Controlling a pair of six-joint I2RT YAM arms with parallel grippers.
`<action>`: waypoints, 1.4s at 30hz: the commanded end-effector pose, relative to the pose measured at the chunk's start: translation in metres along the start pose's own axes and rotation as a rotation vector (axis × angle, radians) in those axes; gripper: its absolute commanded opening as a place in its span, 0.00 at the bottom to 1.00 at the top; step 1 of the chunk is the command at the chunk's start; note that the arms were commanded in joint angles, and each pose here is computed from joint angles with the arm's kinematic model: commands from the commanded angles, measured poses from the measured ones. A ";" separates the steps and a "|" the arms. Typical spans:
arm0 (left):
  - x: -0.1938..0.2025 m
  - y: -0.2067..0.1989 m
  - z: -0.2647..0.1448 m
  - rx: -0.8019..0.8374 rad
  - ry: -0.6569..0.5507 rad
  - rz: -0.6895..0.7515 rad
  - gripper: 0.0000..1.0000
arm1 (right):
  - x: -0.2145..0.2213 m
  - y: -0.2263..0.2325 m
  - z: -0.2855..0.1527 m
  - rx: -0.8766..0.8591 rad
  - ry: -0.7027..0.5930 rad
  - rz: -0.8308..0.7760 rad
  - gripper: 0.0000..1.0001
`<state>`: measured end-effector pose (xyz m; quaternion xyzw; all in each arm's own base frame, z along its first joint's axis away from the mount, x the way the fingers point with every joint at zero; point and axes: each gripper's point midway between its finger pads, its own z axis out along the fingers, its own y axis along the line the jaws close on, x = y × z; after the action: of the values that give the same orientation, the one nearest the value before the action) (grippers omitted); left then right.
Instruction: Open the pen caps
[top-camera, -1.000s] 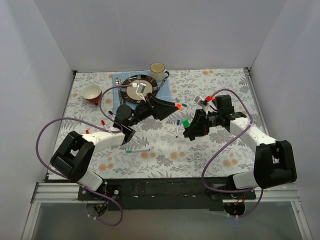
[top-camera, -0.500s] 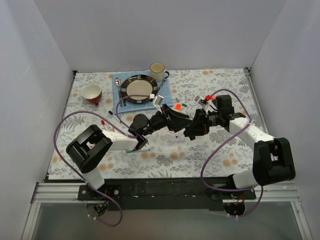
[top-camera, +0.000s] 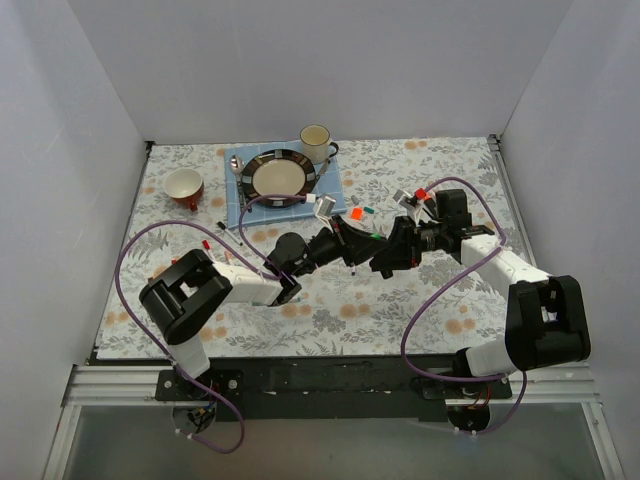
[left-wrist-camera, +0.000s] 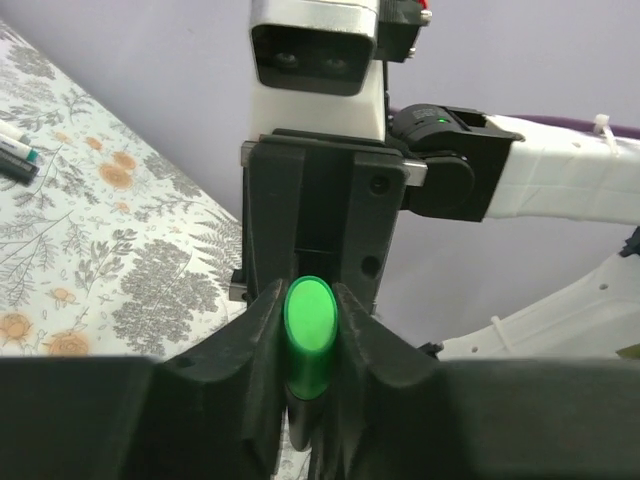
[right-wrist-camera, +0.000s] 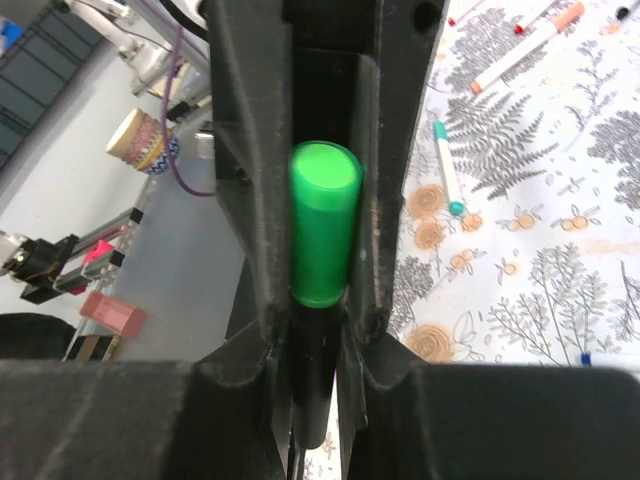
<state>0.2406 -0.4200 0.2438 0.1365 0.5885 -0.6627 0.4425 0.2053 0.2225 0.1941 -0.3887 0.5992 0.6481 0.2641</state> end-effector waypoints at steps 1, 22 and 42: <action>-0.020 -0.011 0.009 0.019 -0.060 0.054 0.05 | -0.001 0.006 -0.002 -0.048 -0.014 -0.002 0.01; -0.372 -0.025 -0.011 -0.001 -0.505 0.362 0.00 | 0.000 0.004 0.004 -0.017 0.009 -0.004 0.01; -0.077 0.163 -0.007 -0.436 0.258 -0.259 0.00 | 0.001 -0.144 -0.124 0.990 0.115 0.066 0.01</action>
<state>0.4121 -0.3403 0.2543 0.0340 0.7002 -0.6024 0.3817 0.3019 0.1596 0.1266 -0.2732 0.8061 0.3931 0.3478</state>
